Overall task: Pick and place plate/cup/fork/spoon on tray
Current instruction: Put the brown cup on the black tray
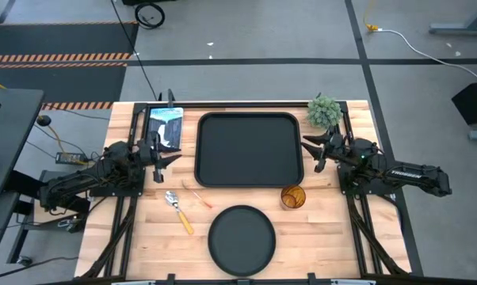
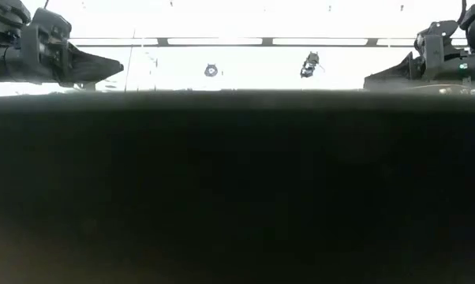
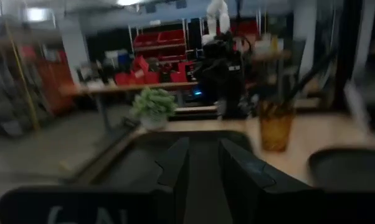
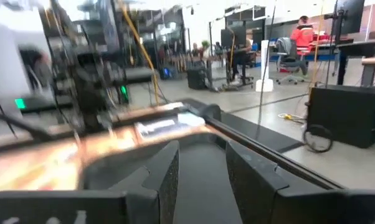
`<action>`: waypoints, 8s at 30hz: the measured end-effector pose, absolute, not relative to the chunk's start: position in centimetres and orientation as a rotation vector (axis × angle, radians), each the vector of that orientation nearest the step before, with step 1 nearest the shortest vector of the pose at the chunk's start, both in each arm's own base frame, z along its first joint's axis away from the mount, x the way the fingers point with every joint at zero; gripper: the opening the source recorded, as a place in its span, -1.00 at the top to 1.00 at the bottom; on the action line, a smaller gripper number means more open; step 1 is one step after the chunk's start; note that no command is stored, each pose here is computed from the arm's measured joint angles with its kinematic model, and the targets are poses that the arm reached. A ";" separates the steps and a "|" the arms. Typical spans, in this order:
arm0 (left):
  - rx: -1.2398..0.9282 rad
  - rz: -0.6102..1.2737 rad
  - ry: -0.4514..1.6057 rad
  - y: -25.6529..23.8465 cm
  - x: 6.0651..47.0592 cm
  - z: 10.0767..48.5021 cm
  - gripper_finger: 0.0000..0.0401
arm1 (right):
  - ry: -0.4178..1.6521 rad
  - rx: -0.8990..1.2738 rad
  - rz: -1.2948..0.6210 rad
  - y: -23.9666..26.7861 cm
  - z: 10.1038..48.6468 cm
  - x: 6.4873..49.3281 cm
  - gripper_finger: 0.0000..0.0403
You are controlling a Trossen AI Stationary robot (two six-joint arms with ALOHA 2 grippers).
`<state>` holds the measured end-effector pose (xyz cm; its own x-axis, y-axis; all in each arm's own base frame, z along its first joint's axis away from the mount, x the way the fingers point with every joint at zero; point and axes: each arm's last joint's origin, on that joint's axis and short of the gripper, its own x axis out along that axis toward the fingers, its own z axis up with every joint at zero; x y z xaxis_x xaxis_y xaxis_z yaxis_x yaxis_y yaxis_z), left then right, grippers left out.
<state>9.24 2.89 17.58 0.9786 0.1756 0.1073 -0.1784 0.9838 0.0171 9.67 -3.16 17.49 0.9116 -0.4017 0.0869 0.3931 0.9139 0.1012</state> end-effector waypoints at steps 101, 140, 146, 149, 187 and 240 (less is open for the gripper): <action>-0.090 0.352 -0.347 3.3 8.7 19.6 0.53 | 1.593 0.055 -0.171 6.9 25.3 28.1 -0.27; -0.099 0.383 -0.321 3.4 8.7 19.3 0.53 | 1.583 0.100 -0.160 5.4 21.4 27.7 0.14; -0.098 0.383 -0.321 3.4 8.7 19.3 0.53 | 1.588 0.112 -0.145 5.4 21.4 27.7 0.30; -0.099 0.382 -0.321 3.4 8.7 19.3 0.53 | 1.590 0.117 -0.139 5.4 21.4 27.7 0.38; -0.112 0.385 -0.286 3.4 8.8 19.0 0.53 | 1.417 0.344 -0.137 -1.1 26.5 26.3 0.95; -0.107 0.395 -0.279 3.5 8.8 18.9 0.53 | 1.433 0.699 -0.464 -31.0 23.5 22.1 0.92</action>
<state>8.84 3.47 18.94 0.8855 0.3933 0.2475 -0.3641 0.9182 -0.1563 22.14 -31.02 23.49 0.1032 0.1175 -0.9877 0.6743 0.7217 0.1563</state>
